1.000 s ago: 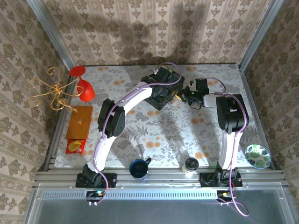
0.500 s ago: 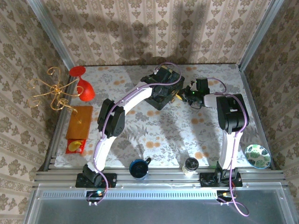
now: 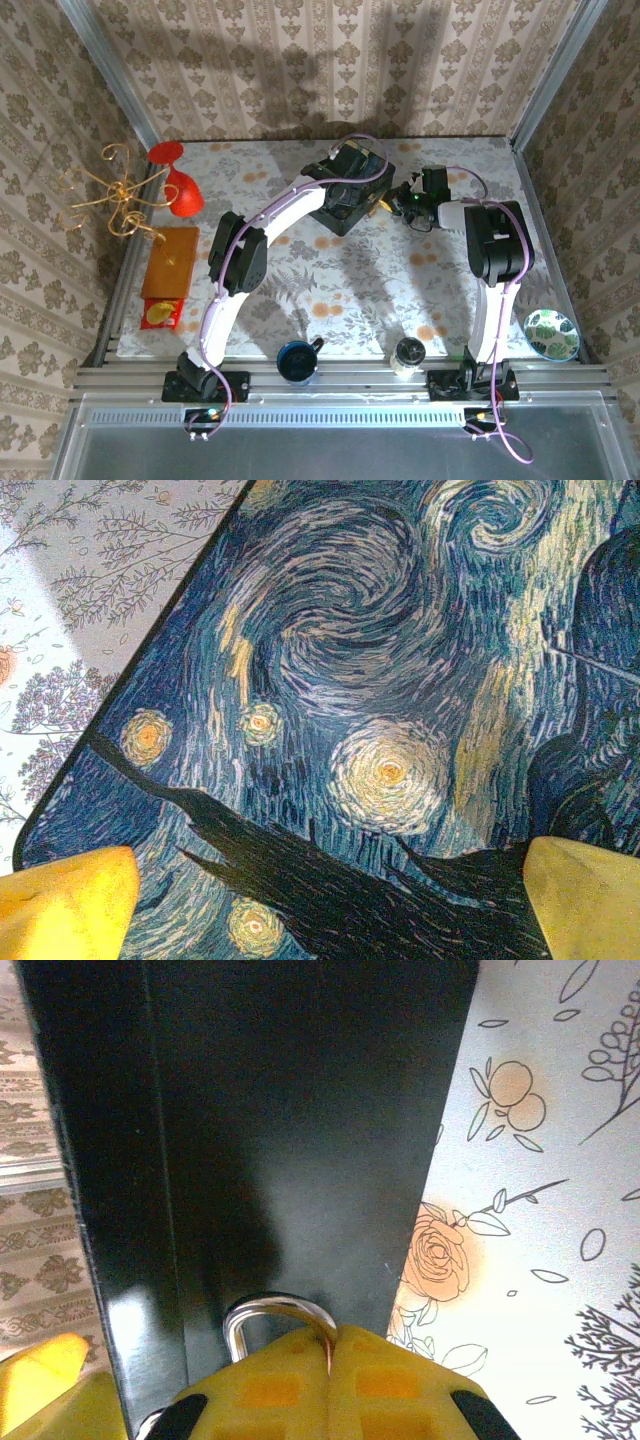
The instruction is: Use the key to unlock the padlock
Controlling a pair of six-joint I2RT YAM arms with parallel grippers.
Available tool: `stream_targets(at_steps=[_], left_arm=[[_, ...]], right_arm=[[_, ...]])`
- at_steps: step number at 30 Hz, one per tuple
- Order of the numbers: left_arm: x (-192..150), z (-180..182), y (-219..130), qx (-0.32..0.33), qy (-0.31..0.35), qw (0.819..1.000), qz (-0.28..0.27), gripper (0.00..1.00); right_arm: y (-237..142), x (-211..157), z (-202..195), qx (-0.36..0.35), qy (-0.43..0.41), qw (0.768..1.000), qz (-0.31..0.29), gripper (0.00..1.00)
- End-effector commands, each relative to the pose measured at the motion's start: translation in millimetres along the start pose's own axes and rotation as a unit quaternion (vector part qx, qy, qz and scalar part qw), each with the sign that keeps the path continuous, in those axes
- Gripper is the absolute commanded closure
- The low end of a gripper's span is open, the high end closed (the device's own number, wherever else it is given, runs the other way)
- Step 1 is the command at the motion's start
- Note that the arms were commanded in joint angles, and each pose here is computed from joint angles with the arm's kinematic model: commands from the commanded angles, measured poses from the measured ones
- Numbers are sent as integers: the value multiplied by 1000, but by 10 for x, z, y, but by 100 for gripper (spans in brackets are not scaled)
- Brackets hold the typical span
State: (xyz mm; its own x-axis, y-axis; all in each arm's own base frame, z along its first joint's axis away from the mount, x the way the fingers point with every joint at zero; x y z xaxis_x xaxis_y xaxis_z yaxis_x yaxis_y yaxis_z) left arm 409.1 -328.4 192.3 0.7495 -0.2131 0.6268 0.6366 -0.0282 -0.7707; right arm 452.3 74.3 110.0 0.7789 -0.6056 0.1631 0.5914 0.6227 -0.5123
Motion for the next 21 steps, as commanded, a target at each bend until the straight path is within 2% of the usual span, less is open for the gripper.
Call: stream_targets(at_steps=[1,15,21], left_arm=[[-467,140,243,49,59,990,116,0],[-463,149,240,49,59,990,116,0],[-447,150,224,47,58,991,113,0]], right_arm=[[-34,47,-15,-5,7,1000,-18,100],[-46,51,-7,-5,6,1000,-18,100],[-155,2,40,-27,-17,999,-10,100]])
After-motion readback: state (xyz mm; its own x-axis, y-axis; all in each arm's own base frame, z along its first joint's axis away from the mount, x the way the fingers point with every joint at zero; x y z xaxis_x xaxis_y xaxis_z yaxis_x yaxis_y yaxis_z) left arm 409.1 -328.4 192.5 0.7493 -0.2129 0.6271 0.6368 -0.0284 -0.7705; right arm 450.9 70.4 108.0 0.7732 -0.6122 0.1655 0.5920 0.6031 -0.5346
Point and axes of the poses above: each hand's point on the last joint's axis, 136 mm out from that joint toward the fingers, its own y axis out along the fingers, its own z axis along the line the jaws close on, x = y × z, the point moved 10 cm from there along -y, back along the fingers, and after that the axes turned 3 degrees about -y, right-handed, at the moved point
